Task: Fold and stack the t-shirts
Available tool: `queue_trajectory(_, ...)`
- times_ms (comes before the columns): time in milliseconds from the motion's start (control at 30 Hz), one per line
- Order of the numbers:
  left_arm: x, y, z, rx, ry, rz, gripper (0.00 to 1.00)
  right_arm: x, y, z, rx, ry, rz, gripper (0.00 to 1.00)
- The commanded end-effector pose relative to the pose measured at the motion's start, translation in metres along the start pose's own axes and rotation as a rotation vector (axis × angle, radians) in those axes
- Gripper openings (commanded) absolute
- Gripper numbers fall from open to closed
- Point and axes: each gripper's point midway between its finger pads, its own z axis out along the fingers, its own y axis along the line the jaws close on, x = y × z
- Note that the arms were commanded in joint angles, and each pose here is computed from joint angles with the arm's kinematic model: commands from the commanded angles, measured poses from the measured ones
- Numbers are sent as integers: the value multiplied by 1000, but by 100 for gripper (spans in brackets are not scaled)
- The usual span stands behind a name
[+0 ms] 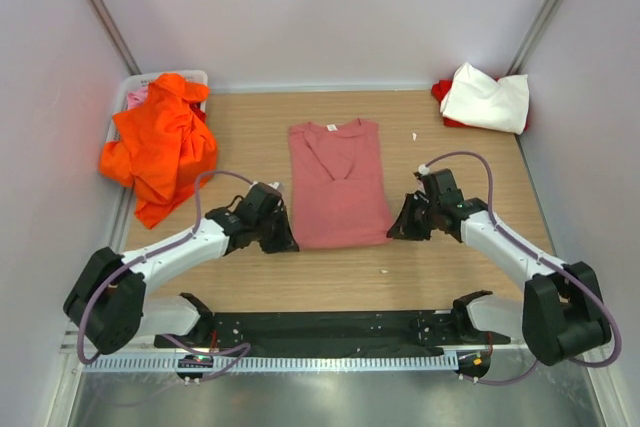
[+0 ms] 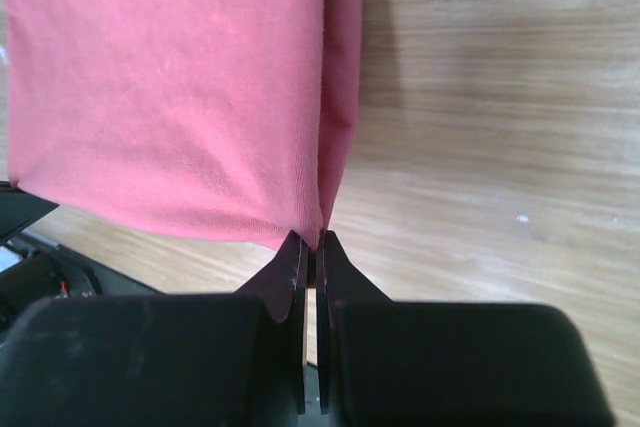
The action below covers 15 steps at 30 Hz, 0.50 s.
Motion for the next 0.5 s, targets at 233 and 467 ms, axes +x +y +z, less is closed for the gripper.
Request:
queue_trajectory(233, -61, -34, -57, -84, -122, 127, 0, -56, 41, -41, 3, -99, -74, 1)
queue_trajectory(467, -127, -52, -63, -80, -155, 131, 0, -117, 66, -38, 42, -147, -129, 1)
